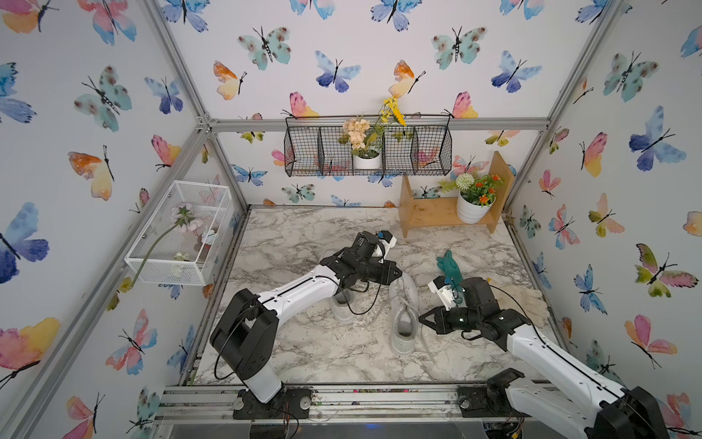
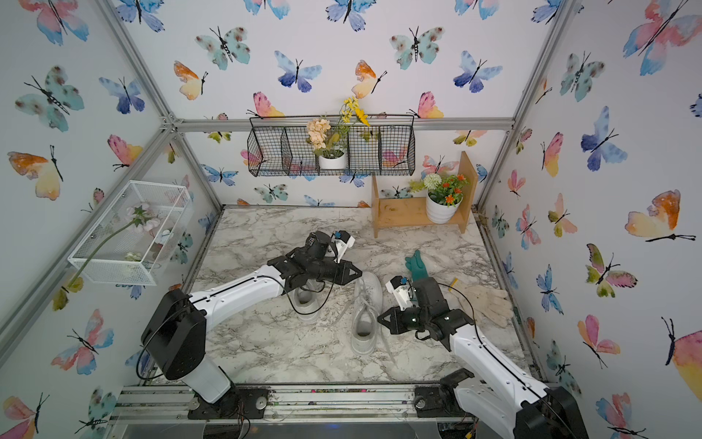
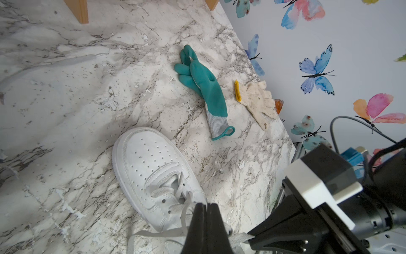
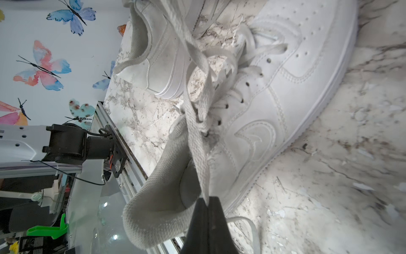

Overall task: Tie the shoes
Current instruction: Wrap the shoelace around the shoelace.

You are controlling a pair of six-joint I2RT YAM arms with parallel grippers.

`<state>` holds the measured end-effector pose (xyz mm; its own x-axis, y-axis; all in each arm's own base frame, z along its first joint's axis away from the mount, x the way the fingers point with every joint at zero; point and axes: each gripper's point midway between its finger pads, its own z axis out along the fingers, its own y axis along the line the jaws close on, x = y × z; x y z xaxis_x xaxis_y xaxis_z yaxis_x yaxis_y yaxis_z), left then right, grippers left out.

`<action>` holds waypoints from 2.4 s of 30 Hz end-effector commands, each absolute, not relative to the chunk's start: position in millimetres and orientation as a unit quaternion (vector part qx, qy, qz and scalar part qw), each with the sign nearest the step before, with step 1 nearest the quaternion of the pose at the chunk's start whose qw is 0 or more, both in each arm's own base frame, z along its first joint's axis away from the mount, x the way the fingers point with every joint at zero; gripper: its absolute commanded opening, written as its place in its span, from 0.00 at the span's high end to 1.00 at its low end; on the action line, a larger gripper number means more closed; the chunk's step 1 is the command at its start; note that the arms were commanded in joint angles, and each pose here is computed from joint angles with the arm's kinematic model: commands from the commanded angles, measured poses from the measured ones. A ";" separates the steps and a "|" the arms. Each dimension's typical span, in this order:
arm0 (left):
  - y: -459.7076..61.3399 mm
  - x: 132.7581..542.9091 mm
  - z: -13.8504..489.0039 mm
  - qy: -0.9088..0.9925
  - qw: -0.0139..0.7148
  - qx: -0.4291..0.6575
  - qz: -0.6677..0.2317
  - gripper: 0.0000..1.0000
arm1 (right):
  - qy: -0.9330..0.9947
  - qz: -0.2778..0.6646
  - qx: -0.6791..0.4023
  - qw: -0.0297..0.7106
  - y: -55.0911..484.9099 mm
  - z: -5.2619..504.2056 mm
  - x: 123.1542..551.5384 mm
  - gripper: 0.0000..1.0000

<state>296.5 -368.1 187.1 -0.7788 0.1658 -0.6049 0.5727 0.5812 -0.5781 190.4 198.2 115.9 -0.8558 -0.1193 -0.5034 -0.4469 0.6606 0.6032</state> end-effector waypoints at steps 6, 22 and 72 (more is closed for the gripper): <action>-349.8 292.0 199.3 0.848 0.284 0.219 -0.390 1.00 | 0.903 0.323 -0.070 0.274 174.3 131.5 217.6 0.98; -332.9 278.6 202.3 0.843 0.305 0.225 -0.382 1.00 | 0.909 0.280 0.022 0.307 119.8 149.7 267.1 0.98; -455.5 165.6 150.4 0.795 0.213 0.423 -0.380 0.81 | 0.859 0.415 -0.124 0.273 173.9 183.2 262.9 0.98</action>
